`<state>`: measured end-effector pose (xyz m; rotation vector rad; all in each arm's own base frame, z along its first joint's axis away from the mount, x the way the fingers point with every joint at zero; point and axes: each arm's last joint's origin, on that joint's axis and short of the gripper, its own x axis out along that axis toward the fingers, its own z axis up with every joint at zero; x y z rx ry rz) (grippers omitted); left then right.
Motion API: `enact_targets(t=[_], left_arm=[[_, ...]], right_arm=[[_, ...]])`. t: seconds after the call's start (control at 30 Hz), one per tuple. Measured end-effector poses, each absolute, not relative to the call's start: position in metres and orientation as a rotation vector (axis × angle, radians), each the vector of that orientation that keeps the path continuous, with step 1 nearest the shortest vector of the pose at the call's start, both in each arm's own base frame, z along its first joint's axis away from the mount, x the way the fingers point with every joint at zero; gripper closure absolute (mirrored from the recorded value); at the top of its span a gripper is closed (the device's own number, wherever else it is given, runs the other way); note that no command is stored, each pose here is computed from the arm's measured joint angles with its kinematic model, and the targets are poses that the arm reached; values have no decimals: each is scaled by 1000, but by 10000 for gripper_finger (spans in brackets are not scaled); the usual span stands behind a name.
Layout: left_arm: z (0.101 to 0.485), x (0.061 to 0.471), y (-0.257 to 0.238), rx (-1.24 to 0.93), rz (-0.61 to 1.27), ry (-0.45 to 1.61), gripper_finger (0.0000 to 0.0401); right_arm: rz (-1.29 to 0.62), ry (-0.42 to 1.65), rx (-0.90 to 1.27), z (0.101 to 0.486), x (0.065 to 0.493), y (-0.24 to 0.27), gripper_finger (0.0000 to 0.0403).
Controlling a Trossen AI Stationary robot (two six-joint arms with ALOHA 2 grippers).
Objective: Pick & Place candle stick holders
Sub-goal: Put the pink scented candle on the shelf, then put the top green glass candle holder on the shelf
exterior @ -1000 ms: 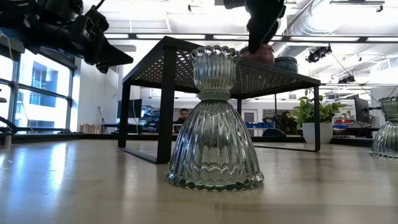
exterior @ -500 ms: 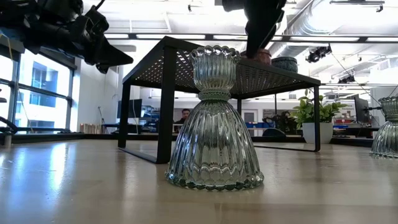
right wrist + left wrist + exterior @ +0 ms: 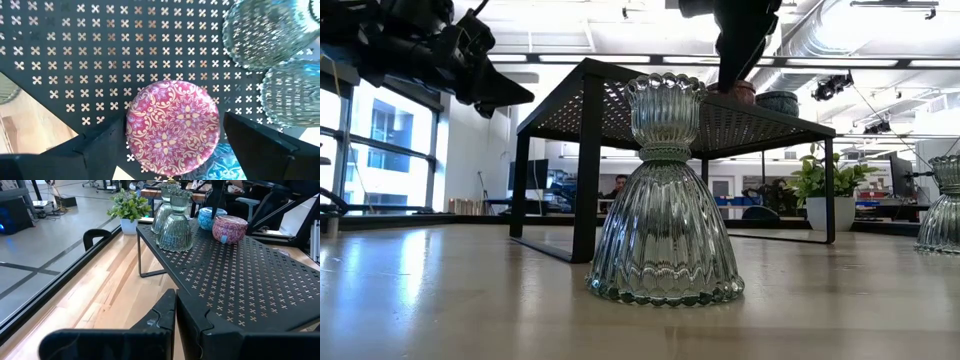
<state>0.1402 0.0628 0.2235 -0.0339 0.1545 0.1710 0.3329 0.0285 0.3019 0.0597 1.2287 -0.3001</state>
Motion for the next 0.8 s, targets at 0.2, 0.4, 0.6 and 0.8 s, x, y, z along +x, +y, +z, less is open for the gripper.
enact_targets(t=[0.2, 0.4, 0.6, 0.8], left_arm=[[223, 140, 63, -34, 171, 154, 389], [223, 140, 63, -36, 171, 160, 389], [220, 140, 62, -87, 163, 183, 389], [221, 140, 61, -36, 106, 181, 389]], right_arm=[[-307, 1195, 48, 318, 333, 28, 77], [-320, 1159, -12, 346, 329, 34, 77], [-252, 1163, 10, 368, 318, 53, 79], [-231, 1142, 19, 339, 304, 89, 157]])
